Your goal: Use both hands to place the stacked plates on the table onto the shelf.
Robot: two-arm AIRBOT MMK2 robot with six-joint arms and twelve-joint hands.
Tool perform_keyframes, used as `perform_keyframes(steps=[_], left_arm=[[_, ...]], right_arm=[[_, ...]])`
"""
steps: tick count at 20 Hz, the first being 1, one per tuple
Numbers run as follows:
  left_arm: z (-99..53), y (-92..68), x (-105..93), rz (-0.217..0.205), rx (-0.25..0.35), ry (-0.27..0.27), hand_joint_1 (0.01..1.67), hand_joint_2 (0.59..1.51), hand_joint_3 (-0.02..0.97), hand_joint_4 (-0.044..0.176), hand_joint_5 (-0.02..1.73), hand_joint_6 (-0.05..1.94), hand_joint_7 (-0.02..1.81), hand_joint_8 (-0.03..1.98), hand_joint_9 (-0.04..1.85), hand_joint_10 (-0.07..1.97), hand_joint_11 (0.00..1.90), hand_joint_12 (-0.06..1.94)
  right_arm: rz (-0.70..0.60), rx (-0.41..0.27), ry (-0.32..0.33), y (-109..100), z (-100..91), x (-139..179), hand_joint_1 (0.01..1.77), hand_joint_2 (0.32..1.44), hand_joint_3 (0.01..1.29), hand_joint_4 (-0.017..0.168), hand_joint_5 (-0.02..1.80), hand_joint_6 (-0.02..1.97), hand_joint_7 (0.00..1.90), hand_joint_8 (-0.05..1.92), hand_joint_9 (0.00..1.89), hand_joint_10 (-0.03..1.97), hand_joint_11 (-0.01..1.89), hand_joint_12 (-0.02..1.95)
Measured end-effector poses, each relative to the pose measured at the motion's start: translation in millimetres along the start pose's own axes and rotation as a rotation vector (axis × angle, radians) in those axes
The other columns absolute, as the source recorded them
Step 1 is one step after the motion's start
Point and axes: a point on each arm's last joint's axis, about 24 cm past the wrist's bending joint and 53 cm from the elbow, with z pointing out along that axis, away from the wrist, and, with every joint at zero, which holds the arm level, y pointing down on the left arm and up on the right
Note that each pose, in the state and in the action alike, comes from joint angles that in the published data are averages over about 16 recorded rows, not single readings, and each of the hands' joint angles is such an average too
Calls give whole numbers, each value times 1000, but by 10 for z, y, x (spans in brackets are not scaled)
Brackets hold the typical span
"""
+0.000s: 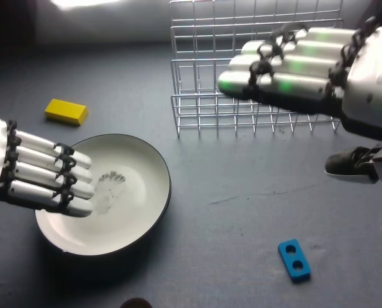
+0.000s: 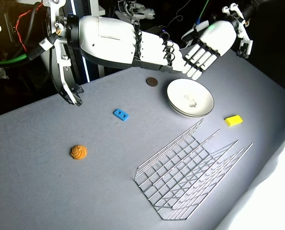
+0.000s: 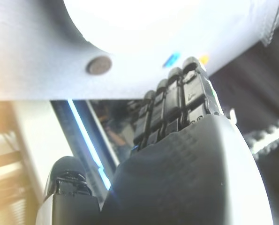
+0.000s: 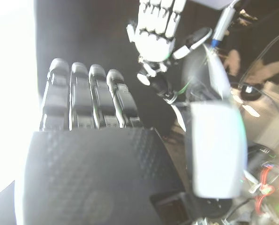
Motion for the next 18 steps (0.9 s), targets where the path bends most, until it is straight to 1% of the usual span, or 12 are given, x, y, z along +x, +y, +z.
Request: perform_keyframes(steps=[5,7,12,18], left_arm=[[25,230,211,-33,-45,37,21,1063,17,-2,14,-17,16,-11,14,8,15,-17],[34,308,289,-38,-62,52,21,1063,16,-2,14,-17,16,-11,15,9,16,-17],[60,432,418,-37,-92,80,21,1060,14,0,15,-17,17,-11,17,9,16,-17],[70,552,507,-38,-122,99,20,1056,14,1,16,-17,19,-11,20,10,16,-18]], right_arm=[[0,8,19,-92,127,25,1161,1064,16,-4,19,22,12,10,15,6,23,203],[-6,16,28,-133,180,49,1284,1062,15,-4,18,22,12,10,16,6,23,221],[-25,28,45,-169,323,156,1359,1071,15,-1,15,21,12,11,19,5,22,279],[-49,46,66,-190,429,314,1256,1088,15,1,13,22,12,11,18,5,21,139]])
